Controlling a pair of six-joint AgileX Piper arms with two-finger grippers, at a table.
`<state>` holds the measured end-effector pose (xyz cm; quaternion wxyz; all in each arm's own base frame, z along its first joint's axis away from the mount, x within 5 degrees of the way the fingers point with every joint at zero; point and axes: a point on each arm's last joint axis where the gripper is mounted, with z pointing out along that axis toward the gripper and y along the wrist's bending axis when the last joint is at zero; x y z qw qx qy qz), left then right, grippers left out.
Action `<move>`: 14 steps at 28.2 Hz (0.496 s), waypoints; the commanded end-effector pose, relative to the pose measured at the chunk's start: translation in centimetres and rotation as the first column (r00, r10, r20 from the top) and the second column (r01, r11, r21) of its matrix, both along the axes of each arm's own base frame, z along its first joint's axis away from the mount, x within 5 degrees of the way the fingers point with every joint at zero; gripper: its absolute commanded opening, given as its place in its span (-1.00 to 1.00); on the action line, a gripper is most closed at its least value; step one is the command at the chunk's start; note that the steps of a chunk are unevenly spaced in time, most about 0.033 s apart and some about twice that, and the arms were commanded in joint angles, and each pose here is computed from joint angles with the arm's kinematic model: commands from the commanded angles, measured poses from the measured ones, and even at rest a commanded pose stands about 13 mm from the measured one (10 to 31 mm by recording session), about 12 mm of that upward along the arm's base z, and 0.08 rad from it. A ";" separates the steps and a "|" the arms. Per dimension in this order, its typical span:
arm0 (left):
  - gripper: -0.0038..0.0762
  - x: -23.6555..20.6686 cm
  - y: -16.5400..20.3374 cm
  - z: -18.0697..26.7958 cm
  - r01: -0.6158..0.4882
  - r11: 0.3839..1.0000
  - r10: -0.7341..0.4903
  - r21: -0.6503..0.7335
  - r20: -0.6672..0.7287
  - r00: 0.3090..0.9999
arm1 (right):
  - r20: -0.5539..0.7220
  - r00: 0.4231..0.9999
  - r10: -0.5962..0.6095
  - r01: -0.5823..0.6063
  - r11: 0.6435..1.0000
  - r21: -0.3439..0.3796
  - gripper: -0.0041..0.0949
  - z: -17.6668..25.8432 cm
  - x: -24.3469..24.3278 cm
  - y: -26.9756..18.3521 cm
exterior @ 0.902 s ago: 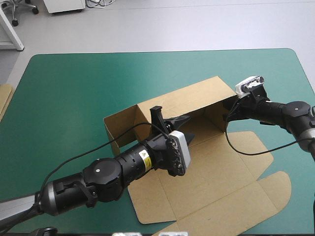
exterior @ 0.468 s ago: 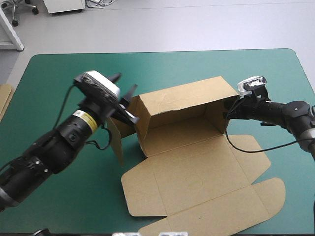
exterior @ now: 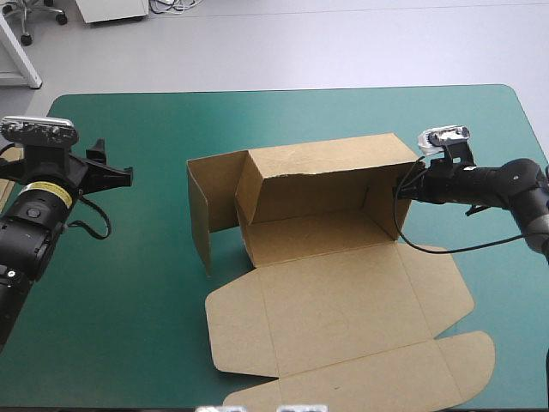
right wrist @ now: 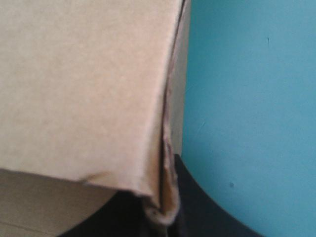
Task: Fold the box
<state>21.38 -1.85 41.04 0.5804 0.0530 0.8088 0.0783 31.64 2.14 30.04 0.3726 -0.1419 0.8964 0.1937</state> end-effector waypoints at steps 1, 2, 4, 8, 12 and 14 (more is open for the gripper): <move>0.01 -0.3 1.3 1.3 -0.043 0.999 0.044 -0.018 0.032 0.999 | 0.025 1.000 -0.015 0.014 0.999 0.029 -0.96 4.3 -0.4 0.2; 0.01 -0.3 1.7 1.2 -0.065 0.998 0.065 -0.016 0.019 0.998 | 0.022 1.000 -0.018 0.017 1.000 0.015 -0.96 4.8 -0.4 0.1; 0.01 -0.2 2.6 0.8 -0.117 0.993 0.117 -0.003 -0.015 0.993 | 0.021 1.000 -0.023 0.023 1.000 -0.010 -0.95 6.3 -0.4 -0.1; 0.01 0.4 4.0 -0.2 -0.181 0.983 0.183 0.020 -0.087 0.979 | 0.025 0.998 -0.062 0.063 0.997 -0.043 -0.95 9.2 -0.3 -0.5; 0.01 1.4 4.1 -1.5 -0.170 0.984 0.177 0.057 -0.176 0.968 | -0.080 0.995 -0.055 0.051 0.997 -0.050 -0.95 9.9 0.9 -0.6; 0.01 2.2 3.7 -2.6 -0.128 0.990 0.140 0.063 -0.247 0.959 | -0.166 0.986 -0.013 0.007 0.999 -0.038 -0.95 9.6 2.5 -0.4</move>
